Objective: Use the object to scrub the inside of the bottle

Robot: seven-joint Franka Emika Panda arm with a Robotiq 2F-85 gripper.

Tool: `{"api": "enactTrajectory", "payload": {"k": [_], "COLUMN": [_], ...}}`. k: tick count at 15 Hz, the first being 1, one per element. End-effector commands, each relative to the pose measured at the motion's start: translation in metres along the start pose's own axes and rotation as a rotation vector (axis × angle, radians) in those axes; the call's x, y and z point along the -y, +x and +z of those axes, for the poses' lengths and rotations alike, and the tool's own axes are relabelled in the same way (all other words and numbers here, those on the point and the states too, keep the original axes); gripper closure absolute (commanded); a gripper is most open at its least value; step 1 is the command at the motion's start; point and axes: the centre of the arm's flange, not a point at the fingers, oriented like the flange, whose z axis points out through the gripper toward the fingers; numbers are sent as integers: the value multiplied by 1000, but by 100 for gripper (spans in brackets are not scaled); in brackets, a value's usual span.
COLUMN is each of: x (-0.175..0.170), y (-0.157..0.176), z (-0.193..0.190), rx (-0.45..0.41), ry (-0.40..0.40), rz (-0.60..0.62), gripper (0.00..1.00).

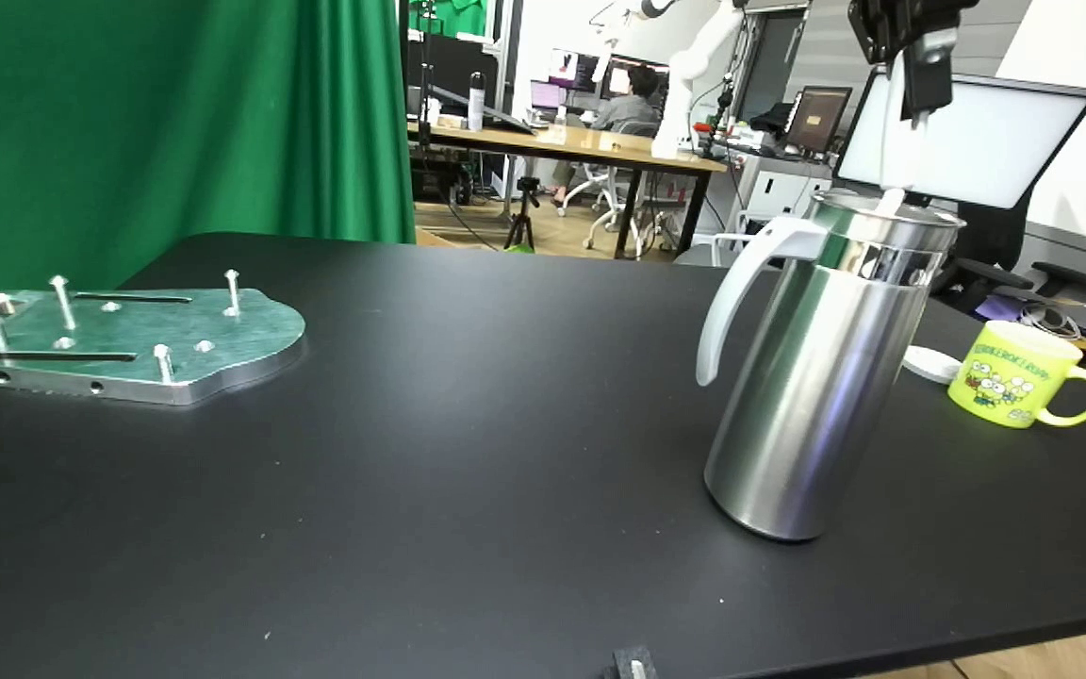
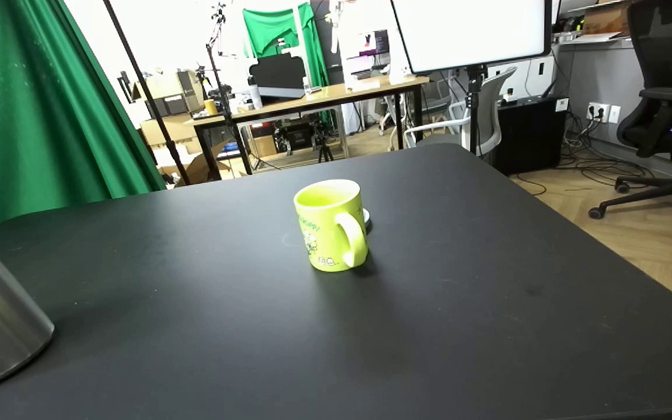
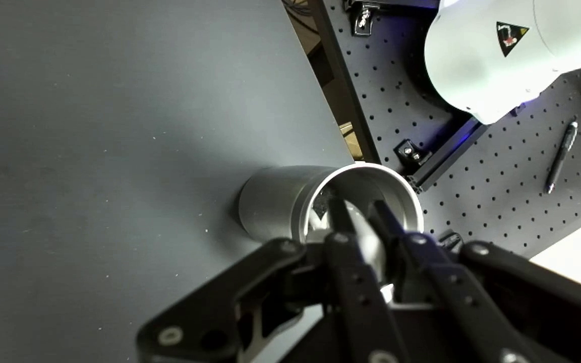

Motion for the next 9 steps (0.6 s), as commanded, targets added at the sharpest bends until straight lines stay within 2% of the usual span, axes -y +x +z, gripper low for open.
{"api": "enactTrajectory", "payload": {"k": [1,6,9], "x": [23,43,38], "y": [-13,-24,-24], "z": [-33,-52,-42], "rx": [-16,-34,-24], "ry": [-67,-131,-114], "rz": [34,43,48], "gripper": [96,96,96]}}
